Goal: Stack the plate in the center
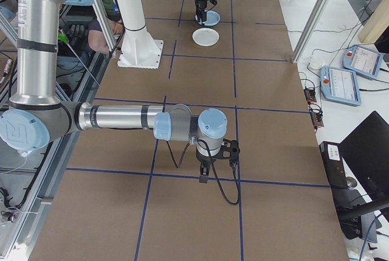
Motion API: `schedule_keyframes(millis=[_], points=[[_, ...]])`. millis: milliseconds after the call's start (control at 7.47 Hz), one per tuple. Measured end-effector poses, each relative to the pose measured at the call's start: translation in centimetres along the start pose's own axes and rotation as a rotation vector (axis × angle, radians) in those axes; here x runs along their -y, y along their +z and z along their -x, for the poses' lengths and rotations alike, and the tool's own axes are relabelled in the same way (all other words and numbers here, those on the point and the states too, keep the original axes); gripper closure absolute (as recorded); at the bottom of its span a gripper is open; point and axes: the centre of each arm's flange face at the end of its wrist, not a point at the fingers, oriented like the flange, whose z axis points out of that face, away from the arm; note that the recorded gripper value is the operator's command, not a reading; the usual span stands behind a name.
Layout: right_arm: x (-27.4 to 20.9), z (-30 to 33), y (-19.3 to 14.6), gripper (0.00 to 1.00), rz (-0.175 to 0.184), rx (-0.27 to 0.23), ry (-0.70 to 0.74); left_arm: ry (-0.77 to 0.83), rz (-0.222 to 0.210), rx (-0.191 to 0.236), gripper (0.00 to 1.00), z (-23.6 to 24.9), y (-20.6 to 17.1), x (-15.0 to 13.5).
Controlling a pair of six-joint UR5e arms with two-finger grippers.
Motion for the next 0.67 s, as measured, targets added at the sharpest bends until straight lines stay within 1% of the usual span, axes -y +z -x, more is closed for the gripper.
schedule_keyframes(millis=[134, 268, 402, 535, 669], points=[[0.0, 0.0, 0.0, 0.00, 0.000, 0.000, 0.000, -0.008, 0.010, 0.011, 0.21, -0.1, 1.2, -1.0], [0.0, 0.0, 0.0, 0.00, 0.000, 0.000, 0.000, -0.011, 0.016, 0.019, 0.43, -0.1, 1.9, -1.3], [0.0, 0.0, 0.0, 0.00, 0.000, 0.000, 0.000, -0.010, 0.019, 0.022, 0.53, -0.1, 2.2, -1.4], [0.0, 0.0, 0.0, 0.00, 0.000, 0.000, 0.000, -0.008, 0.022, 0.022, 0.59, -0.3, 2.4, -1.4], [0.0, 0.0, 0.0, 0.00, 0.000, 0.000, 0.000, -0.008, 0.025, 0.023, 0.63, -0.3, 2.5, -1.5]])
